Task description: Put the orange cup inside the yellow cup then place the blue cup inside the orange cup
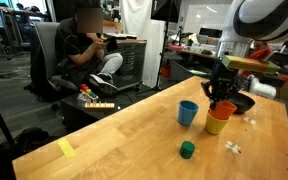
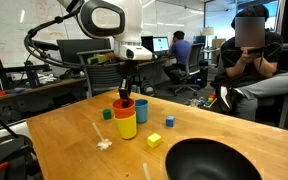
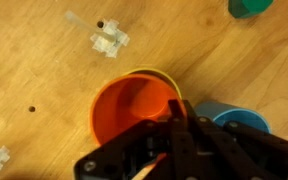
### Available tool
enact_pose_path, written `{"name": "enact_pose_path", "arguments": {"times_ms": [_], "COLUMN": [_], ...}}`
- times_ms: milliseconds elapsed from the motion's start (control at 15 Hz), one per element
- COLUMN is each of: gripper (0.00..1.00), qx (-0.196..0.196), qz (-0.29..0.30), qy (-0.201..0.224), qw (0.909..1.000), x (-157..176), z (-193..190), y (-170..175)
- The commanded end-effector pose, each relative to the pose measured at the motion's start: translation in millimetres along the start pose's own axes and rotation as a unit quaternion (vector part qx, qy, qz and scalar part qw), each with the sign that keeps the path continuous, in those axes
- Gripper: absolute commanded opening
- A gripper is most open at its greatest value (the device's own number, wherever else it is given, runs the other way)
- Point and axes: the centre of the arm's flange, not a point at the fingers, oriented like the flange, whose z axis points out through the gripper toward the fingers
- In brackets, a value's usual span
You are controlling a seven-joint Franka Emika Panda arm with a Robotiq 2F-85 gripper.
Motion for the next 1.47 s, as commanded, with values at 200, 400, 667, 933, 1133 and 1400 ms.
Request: {"name": "enact_pose_path", "arguments": {"times_ms": [200,400,667,933,1133,1400], "gripper": [0.02,0.02,0.02,0.38,0.61,0.92], "qx": [-0.026,-0.046,-0.058,-0.051,-0.041,-0.032], "qz": [-0.024,-0.033,-0.036,-0.042,-0.047,-0.053], "qy": [0.008,0.020,0.031,0.029,0.029,0.029], "qw": [0.9993,0.9982,0.9972,0.9974,0.9976,0.9976], "x": [-9.1,-10.9,-8.6,-7.9,-10.6,-17.7], "z": [-7.1,-7.6,-6.7,-1.1,1.7,-4.2], "y": [-11.0,-8.4,-5.3,-9.0,-14.5,-22.8]}}
